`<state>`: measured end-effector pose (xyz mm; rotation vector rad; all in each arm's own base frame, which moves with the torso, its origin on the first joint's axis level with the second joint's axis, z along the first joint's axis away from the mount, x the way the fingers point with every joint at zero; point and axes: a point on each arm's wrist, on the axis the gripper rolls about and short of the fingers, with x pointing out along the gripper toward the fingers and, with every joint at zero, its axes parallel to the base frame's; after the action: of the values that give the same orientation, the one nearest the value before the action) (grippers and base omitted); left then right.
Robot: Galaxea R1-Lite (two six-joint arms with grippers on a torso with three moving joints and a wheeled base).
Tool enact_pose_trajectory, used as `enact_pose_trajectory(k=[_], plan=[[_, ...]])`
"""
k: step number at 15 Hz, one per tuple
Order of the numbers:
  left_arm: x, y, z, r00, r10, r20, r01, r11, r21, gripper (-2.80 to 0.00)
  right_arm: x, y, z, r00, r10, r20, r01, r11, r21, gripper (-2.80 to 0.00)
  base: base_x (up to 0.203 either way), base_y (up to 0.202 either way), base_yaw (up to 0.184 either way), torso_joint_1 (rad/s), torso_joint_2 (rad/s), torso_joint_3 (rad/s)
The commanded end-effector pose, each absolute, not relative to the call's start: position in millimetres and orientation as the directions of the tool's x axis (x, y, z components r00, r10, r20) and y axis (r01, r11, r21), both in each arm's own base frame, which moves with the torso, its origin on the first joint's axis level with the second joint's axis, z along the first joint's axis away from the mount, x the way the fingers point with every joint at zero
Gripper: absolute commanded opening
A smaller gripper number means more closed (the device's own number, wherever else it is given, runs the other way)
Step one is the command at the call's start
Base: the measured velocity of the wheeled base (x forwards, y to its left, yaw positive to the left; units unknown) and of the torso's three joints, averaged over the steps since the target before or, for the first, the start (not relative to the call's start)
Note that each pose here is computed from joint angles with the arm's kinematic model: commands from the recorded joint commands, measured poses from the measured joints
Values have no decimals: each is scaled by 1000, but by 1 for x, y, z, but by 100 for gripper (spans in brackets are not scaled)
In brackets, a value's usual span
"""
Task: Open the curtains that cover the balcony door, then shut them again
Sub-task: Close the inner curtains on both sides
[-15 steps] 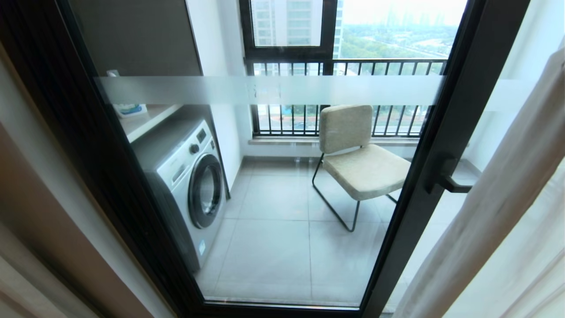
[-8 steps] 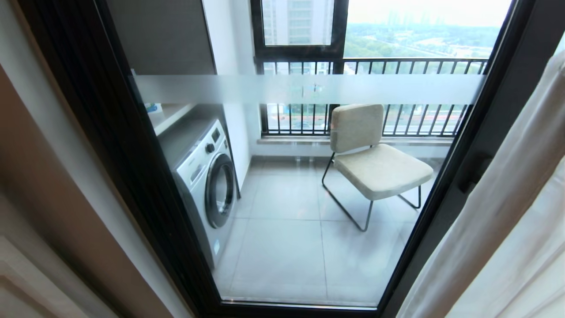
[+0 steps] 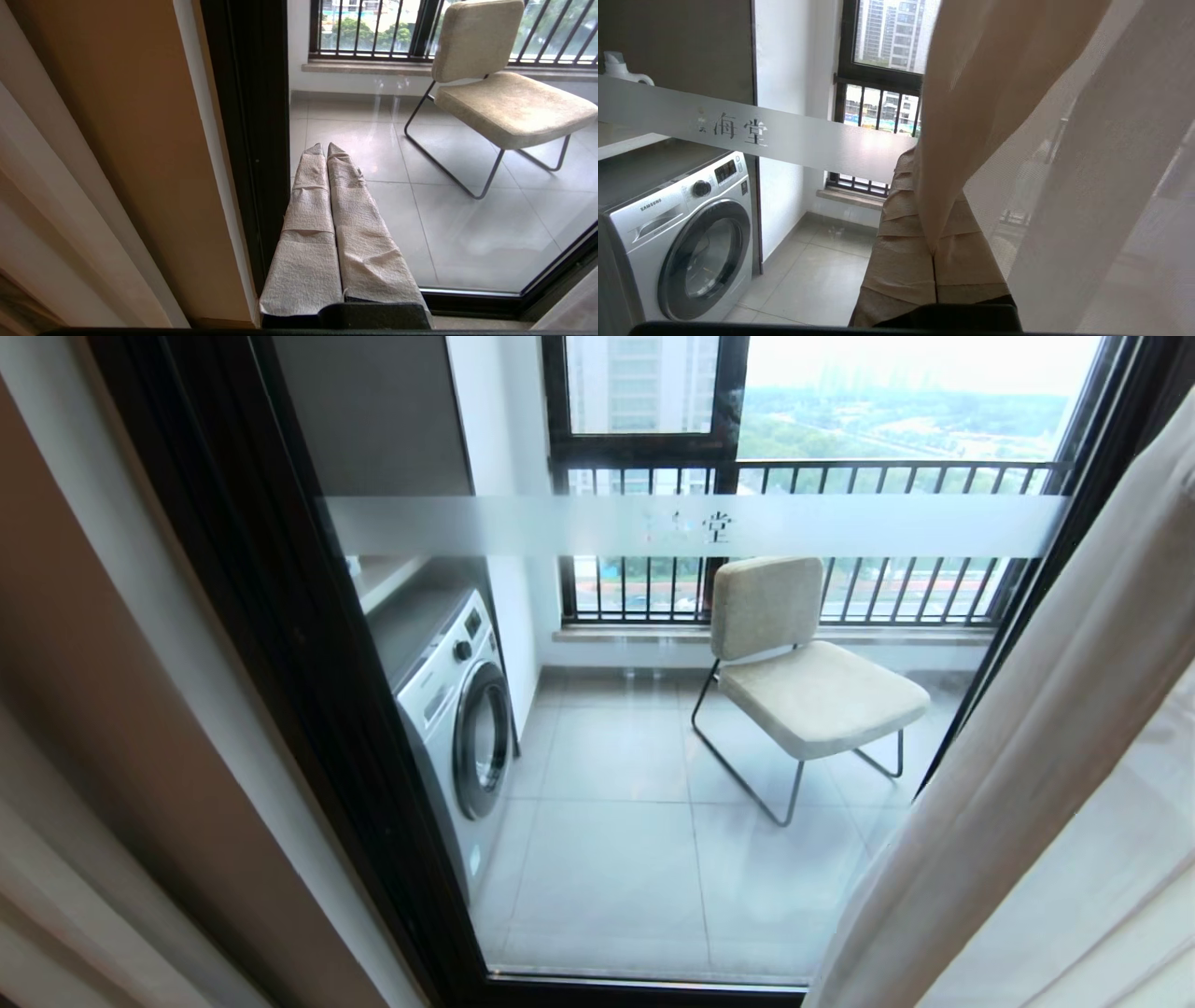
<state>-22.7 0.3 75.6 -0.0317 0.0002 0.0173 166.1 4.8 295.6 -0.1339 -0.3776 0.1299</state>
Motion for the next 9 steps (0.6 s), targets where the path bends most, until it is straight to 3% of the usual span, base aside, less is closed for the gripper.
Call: enact_pose_trajectory(k=[1, 9], plan=[[-23, 0, 76, 1000, 17, 0, -17, 999, -32, -280, 168, 5, 297, 919, 154, 363, -102, 982, -156, -280, 0, 0, 0, 0, 0, 0], [-23, 0, 76, 1000, 17, 0, -17, 999, -34, -280, 187, 8, 304, 916, 167, 364, -104, 977, -185, -280, 0, 0, 0, 0, 0, 0]])
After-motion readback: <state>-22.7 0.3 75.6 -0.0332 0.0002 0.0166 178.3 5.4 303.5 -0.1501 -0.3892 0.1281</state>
